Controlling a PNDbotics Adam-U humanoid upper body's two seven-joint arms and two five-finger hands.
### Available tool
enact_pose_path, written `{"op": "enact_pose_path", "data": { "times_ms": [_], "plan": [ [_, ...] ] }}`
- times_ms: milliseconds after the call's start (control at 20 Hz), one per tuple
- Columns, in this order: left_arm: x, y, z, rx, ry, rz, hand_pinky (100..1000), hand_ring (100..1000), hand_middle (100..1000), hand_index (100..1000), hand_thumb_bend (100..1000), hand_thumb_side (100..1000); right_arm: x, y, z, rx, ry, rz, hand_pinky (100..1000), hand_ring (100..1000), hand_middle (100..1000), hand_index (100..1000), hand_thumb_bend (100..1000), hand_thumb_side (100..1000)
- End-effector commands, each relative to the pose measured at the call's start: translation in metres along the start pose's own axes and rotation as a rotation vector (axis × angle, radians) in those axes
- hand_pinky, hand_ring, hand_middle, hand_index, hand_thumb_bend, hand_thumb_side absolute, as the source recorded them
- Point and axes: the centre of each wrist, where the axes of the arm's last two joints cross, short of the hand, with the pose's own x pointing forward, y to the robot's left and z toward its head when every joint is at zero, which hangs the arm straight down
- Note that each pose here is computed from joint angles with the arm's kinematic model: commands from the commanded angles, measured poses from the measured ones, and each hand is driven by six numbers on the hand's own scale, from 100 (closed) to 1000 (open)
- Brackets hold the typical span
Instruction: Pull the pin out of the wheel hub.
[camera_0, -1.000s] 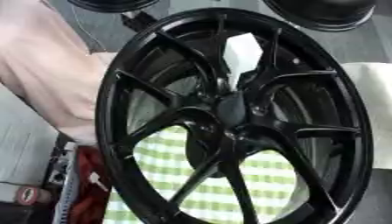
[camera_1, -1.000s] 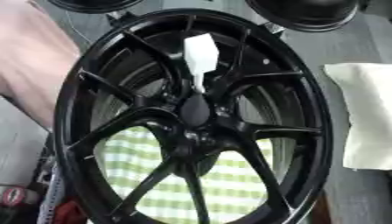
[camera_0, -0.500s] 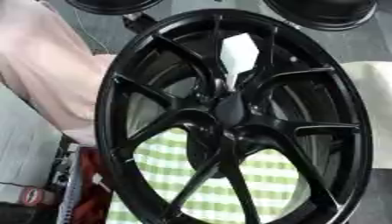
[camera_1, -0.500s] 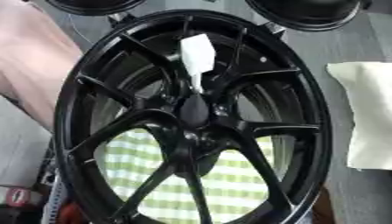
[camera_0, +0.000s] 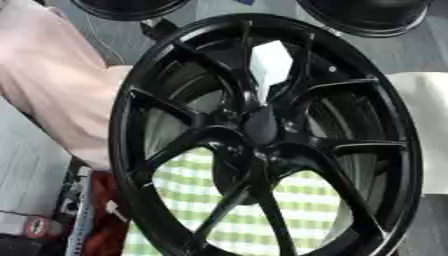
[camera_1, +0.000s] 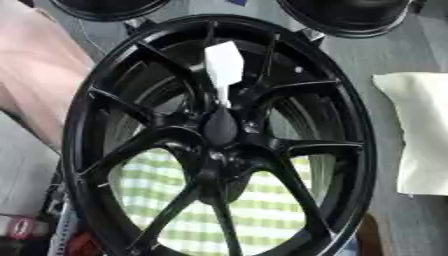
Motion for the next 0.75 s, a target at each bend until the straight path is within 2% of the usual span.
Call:
{"op": "enact_pose_path", "data": {
  "times_ms": [50, 250, 500, 700, 750],
  "plan": [
    [0.008, 0.001, -0.004, -0.010, -0.030, -0.001, 858, 676, 651, 808, 100, 831, 0.026, -0.009, -0.003, -0.039, -0.094, -0.018, 875, 839, 759, 777, 295, 267],
    [0.008, 0.000, -0.005, -0.016, -0.032, 0.005, 857, 676, 651, 808, 100, 830, 0.053, 0.001, -0.001, -0.051, -0.196, -0.102, 858, 797, 695, 726, 304, 201],
    [0.008, -0.002, -0.006, -0.021, -0.035, 0.012, 858, 675, 651, 808, 100, 829, 0.088, 0.021, 0.007, 0.017, -0.328, -0.263, 862, 785, 675, 711, 286, 195],
    [0.009, -0.003, -0.006, -0.025, -0.041, 0.016, 857, 675, 650, 807, 100, 826, 0.113, 0.037, 0.018, 0.099, -0.423, -0.344, 865, 781, 669, 707, 272, 195],
    [0.009, -0.003, -0.007, -0.025, -0.042, 0.018, 857, 675, 650, 807, 100, 826, 0.119, 0.040, 0.020, 0.111, -0.441, -0.356, 865, 783, 672, 709, 229, 237]
  ]
}}
